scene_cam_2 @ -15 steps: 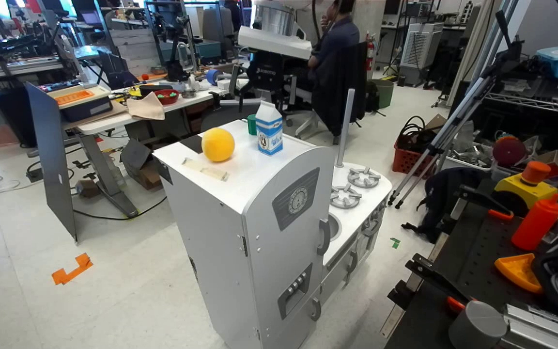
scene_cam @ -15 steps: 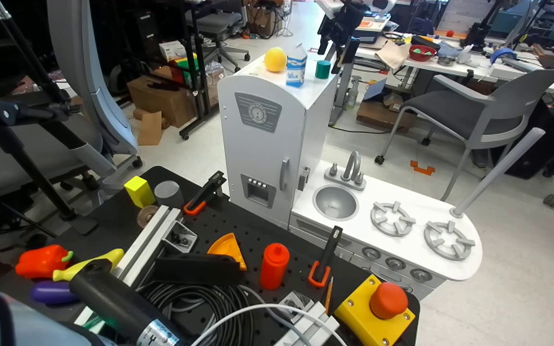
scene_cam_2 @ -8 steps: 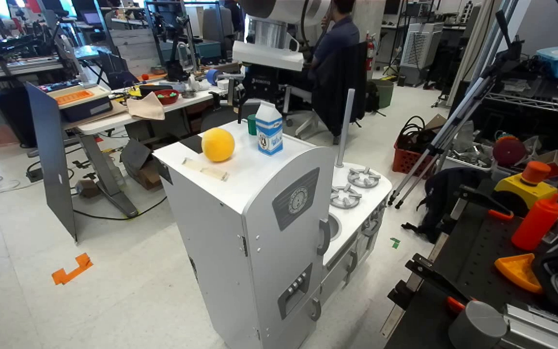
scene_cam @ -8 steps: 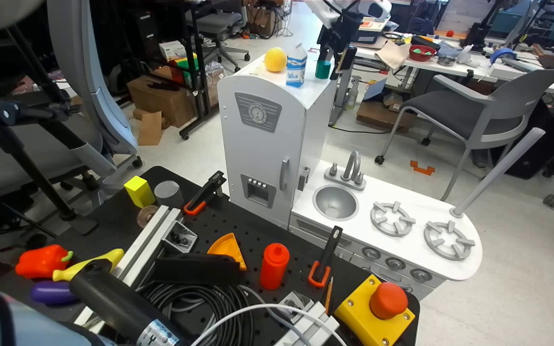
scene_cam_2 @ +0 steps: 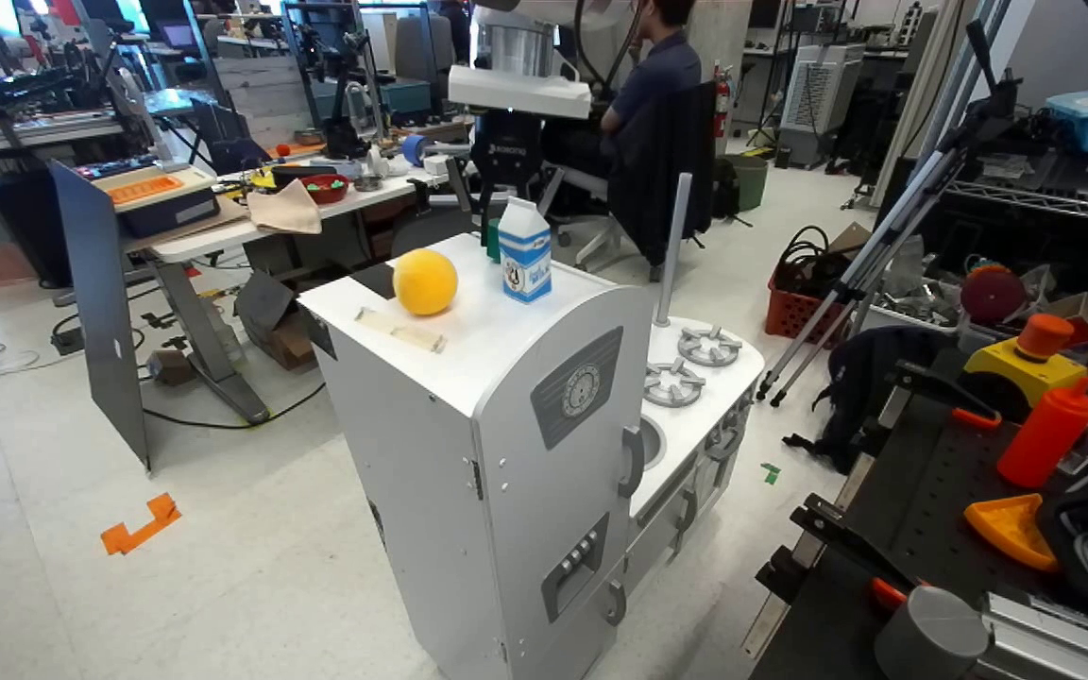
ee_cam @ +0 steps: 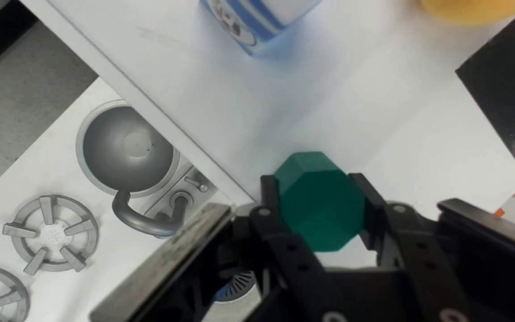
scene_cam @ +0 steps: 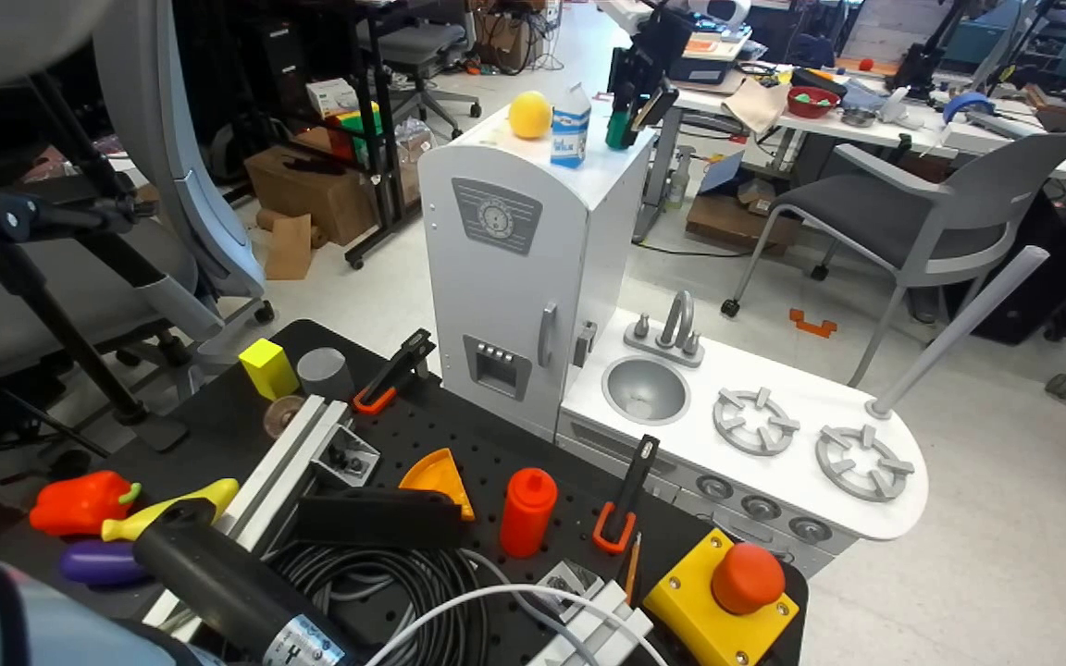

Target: Move the green block closer to you

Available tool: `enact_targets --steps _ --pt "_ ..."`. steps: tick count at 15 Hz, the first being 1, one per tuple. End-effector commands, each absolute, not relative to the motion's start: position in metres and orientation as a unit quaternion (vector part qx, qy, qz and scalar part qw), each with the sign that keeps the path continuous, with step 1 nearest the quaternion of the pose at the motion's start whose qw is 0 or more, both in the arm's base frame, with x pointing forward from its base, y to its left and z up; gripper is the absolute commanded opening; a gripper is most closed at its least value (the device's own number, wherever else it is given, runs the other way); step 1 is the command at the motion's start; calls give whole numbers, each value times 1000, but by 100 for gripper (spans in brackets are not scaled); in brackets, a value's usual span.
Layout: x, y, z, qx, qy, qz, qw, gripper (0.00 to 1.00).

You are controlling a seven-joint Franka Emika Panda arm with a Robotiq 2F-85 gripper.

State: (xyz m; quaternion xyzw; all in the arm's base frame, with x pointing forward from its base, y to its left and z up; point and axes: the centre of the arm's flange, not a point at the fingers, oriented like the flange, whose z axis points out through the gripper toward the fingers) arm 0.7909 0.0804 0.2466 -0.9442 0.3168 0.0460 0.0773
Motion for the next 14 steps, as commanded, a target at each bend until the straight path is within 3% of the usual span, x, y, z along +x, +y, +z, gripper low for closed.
enact_targets --steps 1,14 --pt "805 82 260 -944 318 48 71 17" --pt "712 85 373 -972 222 -11 74 17"
